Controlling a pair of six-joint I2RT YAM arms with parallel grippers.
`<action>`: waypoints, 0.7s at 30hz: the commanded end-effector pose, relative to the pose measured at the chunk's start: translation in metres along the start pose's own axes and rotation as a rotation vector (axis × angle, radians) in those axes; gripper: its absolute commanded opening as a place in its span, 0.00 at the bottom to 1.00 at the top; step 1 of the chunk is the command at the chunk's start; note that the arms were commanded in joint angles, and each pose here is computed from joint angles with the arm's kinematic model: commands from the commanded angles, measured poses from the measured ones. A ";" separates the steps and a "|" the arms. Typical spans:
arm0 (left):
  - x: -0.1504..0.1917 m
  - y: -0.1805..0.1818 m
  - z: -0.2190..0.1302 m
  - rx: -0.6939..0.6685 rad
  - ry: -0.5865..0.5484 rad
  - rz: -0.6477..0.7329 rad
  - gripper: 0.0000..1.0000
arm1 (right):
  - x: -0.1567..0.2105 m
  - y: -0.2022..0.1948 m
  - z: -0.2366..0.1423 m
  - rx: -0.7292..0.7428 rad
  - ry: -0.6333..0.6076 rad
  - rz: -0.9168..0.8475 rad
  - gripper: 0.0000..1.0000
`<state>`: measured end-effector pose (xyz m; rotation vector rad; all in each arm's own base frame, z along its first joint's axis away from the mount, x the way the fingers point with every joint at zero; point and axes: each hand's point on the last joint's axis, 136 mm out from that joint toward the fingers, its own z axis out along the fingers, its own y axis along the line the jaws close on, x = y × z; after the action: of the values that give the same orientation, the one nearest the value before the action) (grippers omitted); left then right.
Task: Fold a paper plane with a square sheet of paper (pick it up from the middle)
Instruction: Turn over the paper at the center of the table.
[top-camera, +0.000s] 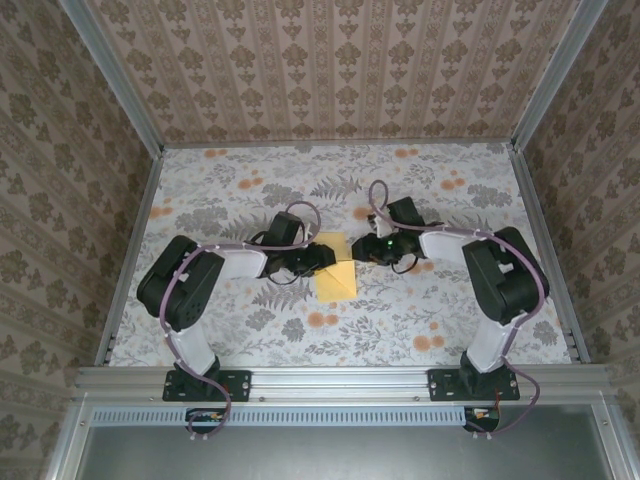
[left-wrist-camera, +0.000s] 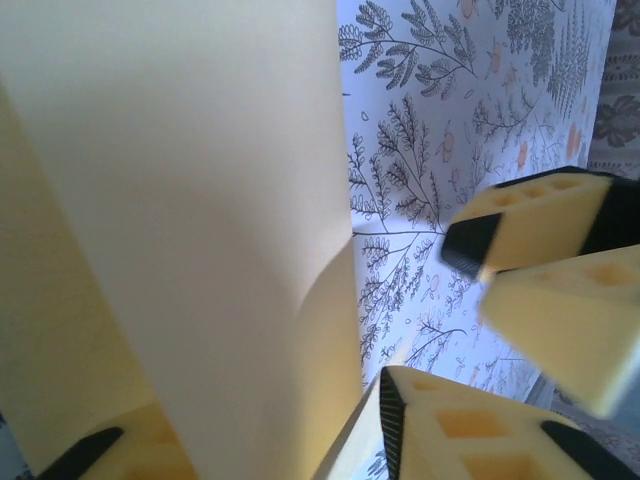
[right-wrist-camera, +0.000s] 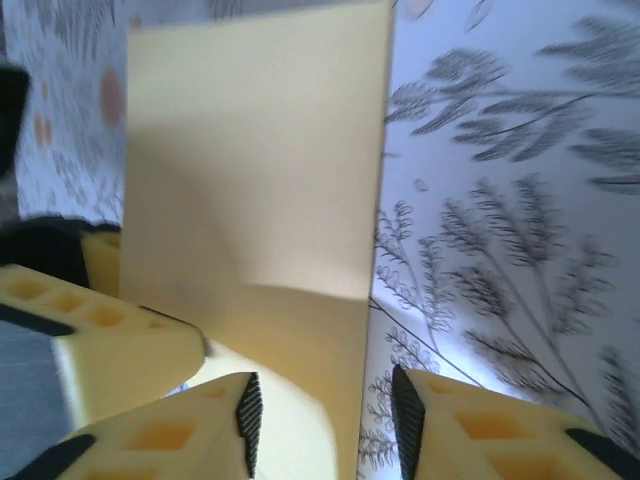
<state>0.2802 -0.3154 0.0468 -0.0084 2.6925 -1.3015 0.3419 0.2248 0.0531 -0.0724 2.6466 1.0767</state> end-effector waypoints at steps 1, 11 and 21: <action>0.000 -0.009 0.004 0.016 0.018 0.053 0.27 | -0.022 0.006 -0.031 0.038 -0.134 0.007 0.52; -0.002 -0.015 -0.023 -0.097 0.011 0.141 0.10 | -0.034 0.012 -0.083 0.148 -0.252 -0.003 0.71; -0.007 -0.011 -0.148 -0.679 0.028 0.354 0.10 | -0.038 0.011 -0.119 0.254 -0.348 -0.037 0.80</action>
<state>0.2922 -0.2687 0.1486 0.2841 2.7044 -0.7158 0.3484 0.1635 0.1488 0.0832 2.4253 0.7606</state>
